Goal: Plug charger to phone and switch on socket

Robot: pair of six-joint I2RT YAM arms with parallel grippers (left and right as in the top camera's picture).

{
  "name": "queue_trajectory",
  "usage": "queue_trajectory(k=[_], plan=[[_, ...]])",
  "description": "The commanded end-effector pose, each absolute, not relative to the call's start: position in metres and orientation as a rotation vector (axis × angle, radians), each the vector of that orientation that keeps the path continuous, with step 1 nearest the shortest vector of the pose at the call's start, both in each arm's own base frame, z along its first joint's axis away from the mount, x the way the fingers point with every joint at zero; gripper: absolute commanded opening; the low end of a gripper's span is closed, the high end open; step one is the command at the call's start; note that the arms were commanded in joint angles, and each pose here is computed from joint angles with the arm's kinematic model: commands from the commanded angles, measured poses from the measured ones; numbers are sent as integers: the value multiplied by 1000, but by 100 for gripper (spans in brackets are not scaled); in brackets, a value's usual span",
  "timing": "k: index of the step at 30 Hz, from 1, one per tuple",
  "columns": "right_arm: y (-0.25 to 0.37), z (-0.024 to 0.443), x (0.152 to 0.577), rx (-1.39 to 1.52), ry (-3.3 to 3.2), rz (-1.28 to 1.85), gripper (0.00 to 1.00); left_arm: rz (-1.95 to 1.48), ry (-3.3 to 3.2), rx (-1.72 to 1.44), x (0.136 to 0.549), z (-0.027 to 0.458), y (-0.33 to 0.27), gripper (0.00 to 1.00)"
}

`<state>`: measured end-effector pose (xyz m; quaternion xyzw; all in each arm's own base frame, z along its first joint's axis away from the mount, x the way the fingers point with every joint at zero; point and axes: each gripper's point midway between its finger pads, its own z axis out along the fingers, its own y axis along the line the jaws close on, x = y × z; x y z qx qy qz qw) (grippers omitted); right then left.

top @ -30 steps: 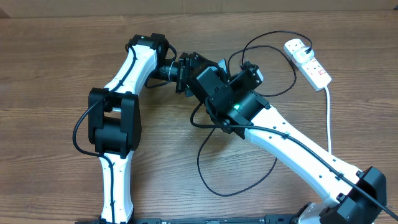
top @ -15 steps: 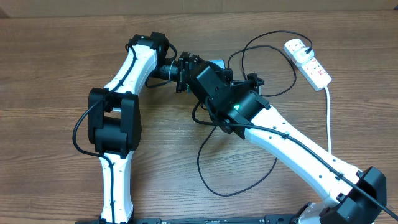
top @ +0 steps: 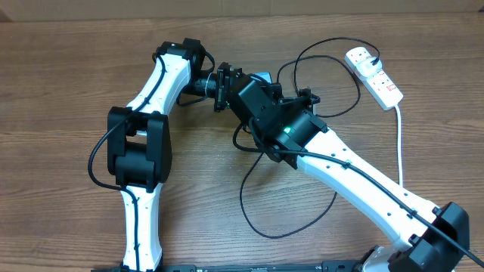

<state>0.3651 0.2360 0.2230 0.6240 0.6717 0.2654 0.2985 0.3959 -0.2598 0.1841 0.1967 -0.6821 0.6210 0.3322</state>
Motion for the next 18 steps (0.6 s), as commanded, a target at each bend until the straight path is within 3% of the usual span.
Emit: queue_trajectory(k=[1,11,15,18], plan=[[229,239,373,1773,1594,784,4,1623,-1754,526,399,189,-261,29],[229,240,373,1772,1591,787,4,1613,-1746,538,399,189,-261,20],[229,240,373,1771,1595,786,4,1613,-1746,538,399,189,-261,5],[232,238,371,1755,1633,779,4,1613,-1746,538,399,189,-261,4]])
